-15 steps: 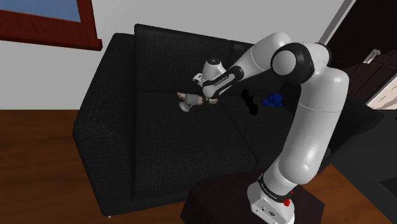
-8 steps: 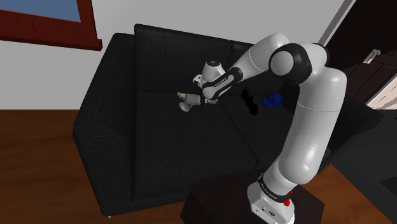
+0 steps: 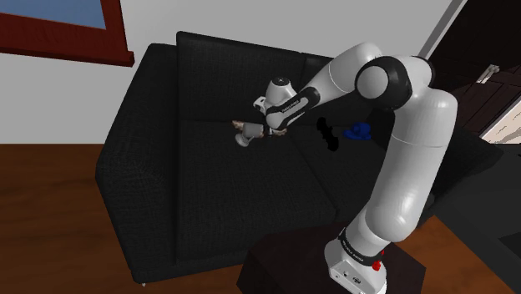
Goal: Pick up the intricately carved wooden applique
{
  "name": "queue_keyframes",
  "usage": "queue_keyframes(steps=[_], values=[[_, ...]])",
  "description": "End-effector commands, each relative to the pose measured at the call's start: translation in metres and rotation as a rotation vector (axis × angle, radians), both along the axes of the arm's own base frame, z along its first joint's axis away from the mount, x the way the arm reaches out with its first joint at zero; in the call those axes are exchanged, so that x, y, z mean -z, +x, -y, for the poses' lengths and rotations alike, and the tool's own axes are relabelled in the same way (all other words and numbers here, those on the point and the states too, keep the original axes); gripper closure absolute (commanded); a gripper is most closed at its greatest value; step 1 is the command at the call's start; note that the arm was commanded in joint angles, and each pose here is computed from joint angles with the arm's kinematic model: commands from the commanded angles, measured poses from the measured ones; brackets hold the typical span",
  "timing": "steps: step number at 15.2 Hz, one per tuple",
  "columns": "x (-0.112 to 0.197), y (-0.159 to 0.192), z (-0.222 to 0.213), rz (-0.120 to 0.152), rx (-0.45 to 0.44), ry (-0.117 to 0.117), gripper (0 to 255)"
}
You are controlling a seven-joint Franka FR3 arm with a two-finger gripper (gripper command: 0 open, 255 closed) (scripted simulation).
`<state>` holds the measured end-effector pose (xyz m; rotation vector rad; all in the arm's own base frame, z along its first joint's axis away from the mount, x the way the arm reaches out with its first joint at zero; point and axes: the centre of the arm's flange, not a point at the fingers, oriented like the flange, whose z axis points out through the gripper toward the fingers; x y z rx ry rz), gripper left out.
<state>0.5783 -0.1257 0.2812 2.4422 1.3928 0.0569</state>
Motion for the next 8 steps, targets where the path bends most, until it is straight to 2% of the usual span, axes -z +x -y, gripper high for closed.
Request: queue_keyframes(steps=[1, 8], values=[[-0.009, 0.0, 0.0, 0.0, 0.0, 0.0, 255], [-0.046, 0.0, 0.0, 0.0, 0.0, 0.0, 255]])
